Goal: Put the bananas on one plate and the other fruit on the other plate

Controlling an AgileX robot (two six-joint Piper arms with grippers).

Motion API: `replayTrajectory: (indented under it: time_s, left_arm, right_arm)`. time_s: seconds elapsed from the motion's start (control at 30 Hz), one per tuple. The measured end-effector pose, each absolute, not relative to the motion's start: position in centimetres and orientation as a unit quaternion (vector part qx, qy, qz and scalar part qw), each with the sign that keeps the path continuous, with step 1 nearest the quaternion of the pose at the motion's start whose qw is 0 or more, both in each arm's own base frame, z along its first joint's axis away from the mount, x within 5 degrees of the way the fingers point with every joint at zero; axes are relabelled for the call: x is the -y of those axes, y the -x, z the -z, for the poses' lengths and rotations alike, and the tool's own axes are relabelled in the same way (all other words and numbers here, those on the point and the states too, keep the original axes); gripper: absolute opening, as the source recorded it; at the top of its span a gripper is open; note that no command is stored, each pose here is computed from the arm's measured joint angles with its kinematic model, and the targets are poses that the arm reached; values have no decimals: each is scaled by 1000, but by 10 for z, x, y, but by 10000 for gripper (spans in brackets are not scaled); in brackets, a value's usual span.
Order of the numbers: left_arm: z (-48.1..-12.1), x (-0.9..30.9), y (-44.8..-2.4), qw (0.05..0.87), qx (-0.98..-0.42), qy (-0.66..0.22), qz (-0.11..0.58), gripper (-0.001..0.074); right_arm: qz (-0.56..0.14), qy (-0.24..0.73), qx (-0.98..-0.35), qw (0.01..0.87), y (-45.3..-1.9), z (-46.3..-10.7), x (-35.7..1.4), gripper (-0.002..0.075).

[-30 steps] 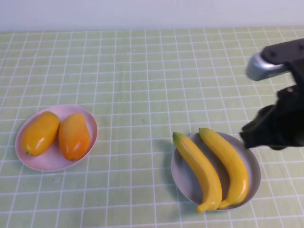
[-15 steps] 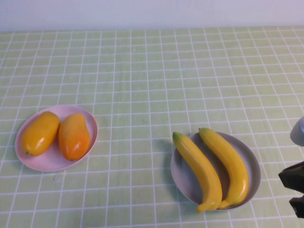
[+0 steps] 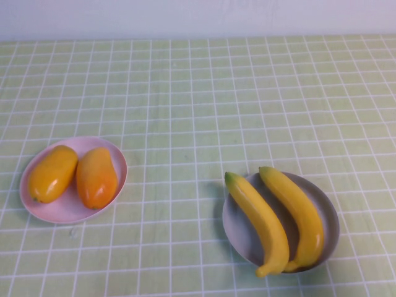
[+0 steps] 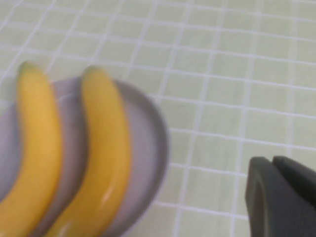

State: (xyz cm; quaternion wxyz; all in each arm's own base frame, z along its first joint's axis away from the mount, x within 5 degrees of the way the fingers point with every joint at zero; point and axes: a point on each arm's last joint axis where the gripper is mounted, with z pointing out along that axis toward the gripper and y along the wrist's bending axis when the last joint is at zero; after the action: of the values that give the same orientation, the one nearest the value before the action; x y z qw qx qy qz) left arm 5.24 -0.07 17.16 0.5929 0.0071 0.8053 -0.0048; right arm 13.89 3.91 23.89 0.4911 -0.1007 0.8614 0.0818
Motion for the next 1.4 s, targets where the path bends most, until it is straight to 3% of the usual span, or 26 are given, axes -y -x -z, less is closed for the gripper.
replayTrajectory:
  time_s: [0.27,0.57,0.9,1.4]
  left_arm:
    - [-172,1,-52,593,-805,-7,5,-1]
    - [-172,1,-52,593,-805,-7,5,-1]
    - [-172,1,-52,593,-805,-8,4,-1]
    - [-172,1,-52,593,-805,-8,4,-1]
  right_arm:
    - [-27,-10,-805,593,-85,-215,-3,-15]
    - [-10,-29,-742,669,-57,-190,1,-15]
    - [-14,-20,-801,598,-53,-173,-1,-15]
    - [-19,5,-806,591,-53,-172,-3,-15]
